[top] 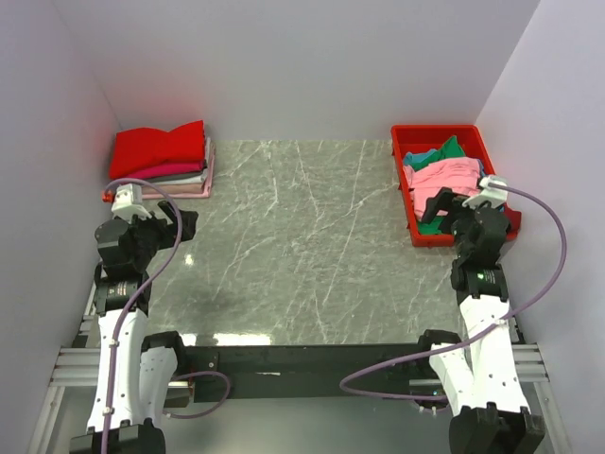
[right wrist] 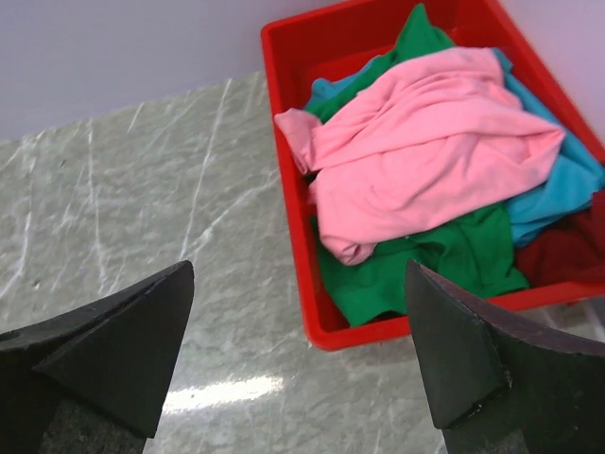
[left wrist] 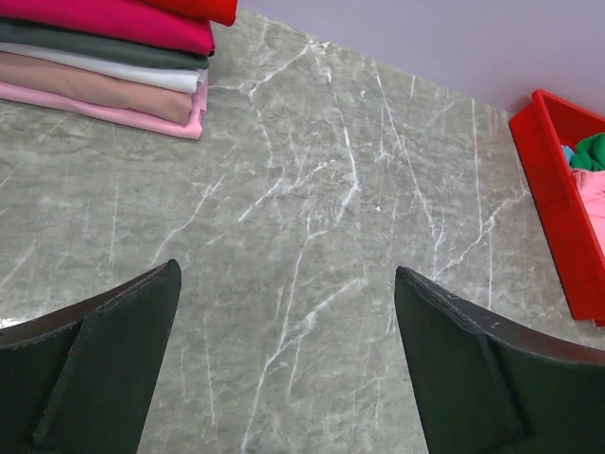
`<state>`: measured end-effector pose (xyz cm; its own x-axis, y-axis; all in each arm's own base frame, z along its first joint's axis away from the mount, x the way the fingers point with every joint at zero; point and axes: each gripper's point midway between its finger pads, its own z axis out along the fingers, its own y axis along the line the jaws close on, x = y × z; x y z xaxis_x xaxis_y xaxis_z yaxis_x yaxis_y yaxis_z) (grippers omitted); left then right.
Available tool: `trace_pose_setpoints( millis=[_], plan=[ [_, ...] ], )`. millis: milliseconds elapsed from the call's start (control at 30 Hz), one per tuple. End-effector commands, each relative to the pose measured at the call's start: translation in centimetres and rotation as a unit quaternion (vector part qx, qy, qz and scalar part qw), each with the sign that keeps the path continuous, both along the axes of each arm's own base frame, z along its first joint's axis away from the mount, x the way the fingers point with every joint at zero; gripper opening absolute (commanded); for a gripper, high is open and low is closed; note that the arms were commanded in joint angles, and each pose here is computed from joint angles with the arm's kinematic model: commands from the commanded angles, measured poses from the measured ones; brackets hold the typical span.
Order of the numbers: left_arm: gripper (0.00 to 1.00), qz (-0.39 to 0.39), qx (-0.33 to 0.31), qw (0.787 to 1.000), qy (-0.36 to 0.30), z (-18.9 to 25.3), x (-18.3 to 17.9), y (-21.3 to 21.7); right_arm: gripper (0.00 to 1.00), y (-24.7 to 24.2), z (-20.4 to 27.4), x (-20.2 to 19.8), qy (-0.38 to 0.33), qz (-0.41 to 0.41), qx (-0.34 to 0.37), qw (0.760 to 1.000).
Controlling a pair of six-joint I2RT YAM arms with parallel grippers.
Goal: Fold and stack the t-shirts
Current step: Grab the tshirt from the pile
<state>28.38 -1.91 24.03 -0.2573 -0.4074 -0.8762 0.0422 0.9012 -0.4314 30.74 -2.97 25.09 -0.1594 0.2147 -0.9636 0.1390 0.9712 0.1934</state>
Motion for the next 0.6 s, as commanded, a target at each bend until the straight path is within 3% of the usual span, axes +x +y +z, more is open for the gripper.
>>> trace_pose_setpoints(
  millis=[0,33,133,233,467,567],
  plan=[
    [0.99,-0.017,0.003,0.999,-0.035,1.7,0.0,-0.7,0.98,-1.4,3.6,0.6,-0.04,-0.024,-0.027,0.999],
    [0.99,-0.018,0.004,0.999,-0.034,1.7,0.0,-0.8,0.98,-0.5,2.8,0.5,-0.014,0.03,-0.085,0.996],
    [0.99,-0.024,0.003,0.999,-0.032,1.6,0.0,-1.1,0.98,0.3,2.8,1.2,0.031,0.097,-0.159,0.982],
    [0.99,-0.03,0.002,0.999,-0.024,1.3,0.0,-1.4,0.99,1.1,1.8,2.2,0.096,0.144,-0.146,0.974],
    [0.99,-0.032,0.007,0.999,-0.021,1.3,0.0,-1.7,0.98,0.0,1.7,8.2,0.139,0.203,-0.058,0.967],
    [0.99,-0.033,0.007,0.999,-0.017,1.2,-0.1,-1.7,0.9,-1.5,-0.4,11.1,0.199,0.202,-0.031,0.958]
  ],
)
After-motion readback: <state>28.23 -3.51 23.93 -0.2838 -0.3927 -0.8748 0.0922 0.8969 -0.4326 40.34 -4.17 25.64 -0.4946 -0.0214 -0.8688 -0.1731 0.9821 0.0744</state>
